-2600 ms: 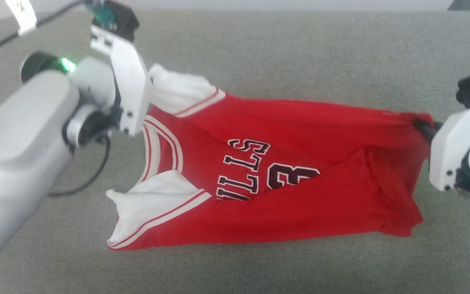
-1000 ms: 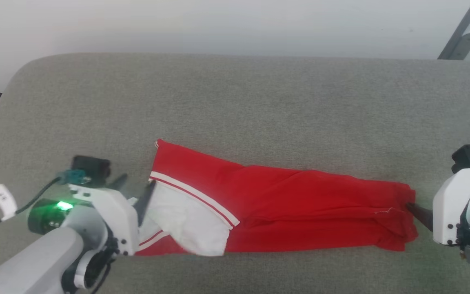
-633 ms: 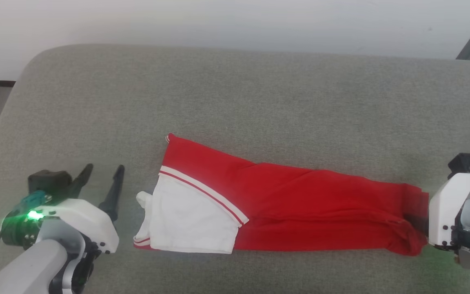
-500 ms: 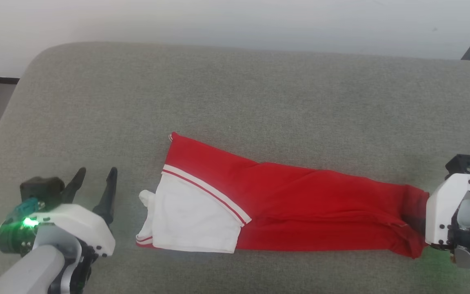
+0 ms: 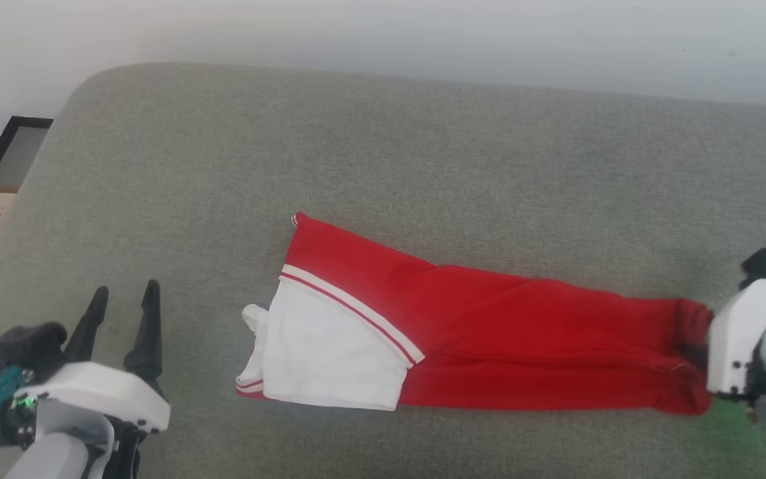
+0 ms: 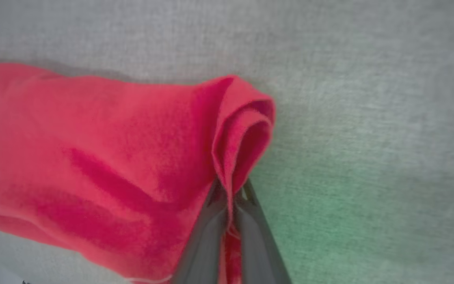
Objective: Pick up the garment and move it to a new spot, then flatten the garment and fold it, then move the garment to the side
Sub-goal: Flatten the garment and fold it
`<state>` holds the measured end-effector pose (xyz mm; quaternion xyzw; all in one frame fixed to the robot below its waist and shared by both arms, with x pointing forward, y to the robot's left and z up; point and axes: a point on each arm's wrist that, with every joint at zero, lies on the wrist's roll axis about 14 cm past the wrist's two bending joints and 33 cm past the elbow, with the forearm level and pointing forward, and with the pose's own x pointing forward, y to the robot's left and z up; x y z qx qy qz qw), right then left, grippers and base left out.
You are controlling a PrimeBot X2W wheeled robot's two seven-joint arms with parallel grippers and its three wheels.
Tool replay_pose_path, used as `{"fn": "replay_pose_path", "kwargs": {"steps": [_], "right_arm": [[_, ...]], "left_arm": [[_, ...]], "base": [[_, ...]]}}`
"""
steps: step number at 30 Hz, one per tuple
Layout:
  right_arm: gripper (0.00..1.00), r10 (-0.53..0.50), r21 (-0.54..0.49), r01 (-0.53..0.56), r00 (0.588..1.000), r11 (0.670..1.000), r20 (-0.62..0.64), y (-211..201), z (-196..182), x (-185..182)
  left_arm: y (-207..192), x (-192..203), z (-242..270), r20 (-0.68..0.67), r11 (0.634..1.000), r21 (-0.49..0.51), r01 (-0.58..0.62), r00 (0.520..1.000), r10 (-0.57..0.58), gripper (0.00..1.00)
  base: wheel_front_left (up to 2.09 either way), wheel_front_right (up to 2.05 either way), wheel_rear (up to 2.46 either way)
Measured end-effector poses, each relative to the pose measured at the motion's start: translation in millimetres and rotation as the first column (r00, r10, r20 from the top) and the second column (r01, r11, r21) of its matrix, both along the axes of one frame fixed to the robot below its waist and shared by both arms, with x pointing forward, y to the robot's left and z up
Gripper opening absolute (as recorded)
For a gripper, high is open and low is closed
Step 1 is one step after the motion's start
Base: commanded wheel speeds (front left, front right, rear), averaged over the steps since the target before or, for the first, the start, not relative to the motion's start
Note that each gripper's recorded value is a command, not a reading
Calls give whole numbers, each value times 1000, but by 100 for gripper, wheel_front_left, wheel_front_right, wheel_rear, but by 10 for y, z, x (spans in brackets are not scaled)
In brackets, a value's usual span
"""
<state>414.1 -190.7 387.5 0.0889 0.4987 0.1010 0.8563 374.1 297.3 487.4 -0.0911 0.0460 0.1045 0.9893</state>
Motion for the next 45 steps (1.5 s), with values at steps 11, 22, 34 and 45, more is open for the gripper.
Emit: {"fn": "replay_pose_path", "kwargs": {"steps": [11,22,34,45], "right_arm": [[0,-138,-91,145,987,985,77,-675,207,195],[0,-254,-201,277,958,940,131,-1327,377,260],[0,-90,9,90,971,996,223,-451,747,271],[0,177,107,-212,947,971,269,796,870,116]], "left_arm": [[5,-67,-87,26,999,-37,-17,1000,18,100],[-42,-16,-161,30,999,-42,0,1000,1,100],[-66,-51,-97,66,999,-54,0,998,3,100],[-38,-196,-52,84,998,-62,-13,996,18,100]], "base": [[0,0,0],[0,0,0],[0,0,0],[0,0,0]]}}
